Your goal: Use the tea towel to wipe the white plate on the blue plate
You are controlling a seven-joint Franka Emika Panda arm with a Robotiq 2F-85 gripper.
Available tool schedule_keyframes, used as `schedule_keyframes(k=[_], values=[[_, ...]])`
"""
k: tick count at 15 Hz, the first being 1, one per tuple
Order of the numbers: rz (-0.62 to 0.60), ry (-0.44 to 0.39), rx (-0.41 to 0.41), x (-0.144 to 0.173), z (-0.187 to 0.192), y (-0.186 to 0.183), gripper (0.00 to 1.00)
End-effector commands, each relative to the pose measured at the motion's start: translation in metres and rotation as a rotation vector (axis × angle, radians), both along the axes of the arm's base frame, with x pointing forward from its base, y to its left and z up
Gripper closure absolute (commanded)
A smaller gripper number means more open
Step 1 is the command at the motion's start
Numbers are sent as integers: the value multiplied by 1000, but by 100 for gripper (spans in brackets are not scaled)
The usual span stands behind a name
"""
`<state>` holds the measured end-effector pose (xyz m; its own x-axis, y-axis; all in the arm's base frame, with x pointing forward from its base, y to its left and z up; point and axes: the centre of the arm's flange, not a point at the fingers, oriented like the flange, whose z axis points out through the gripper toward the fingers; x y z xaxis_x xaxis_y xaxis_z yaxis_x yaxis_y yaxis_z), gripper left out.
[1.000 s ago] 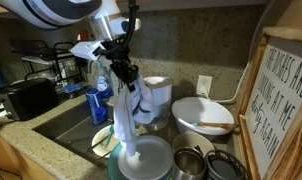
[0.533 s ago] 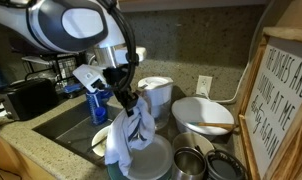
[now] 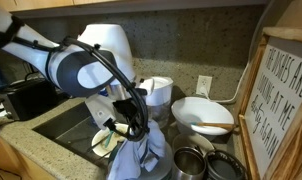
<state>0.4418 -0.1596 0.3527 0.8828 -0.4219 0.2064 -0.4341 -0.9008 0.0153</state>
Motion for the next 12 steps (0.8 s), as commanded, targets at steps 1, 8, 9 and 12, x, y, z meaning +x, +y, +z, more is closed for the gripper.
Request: schedule_keyframes(k=[1,8,9,12], values=[[-5,-1,41,1,-31,-8,96],[-59,76,152,-9,-70,-11,96],[-72,98,147,-13,-70,-14,96],[-110,170,114,-20,-68,-23,96]])
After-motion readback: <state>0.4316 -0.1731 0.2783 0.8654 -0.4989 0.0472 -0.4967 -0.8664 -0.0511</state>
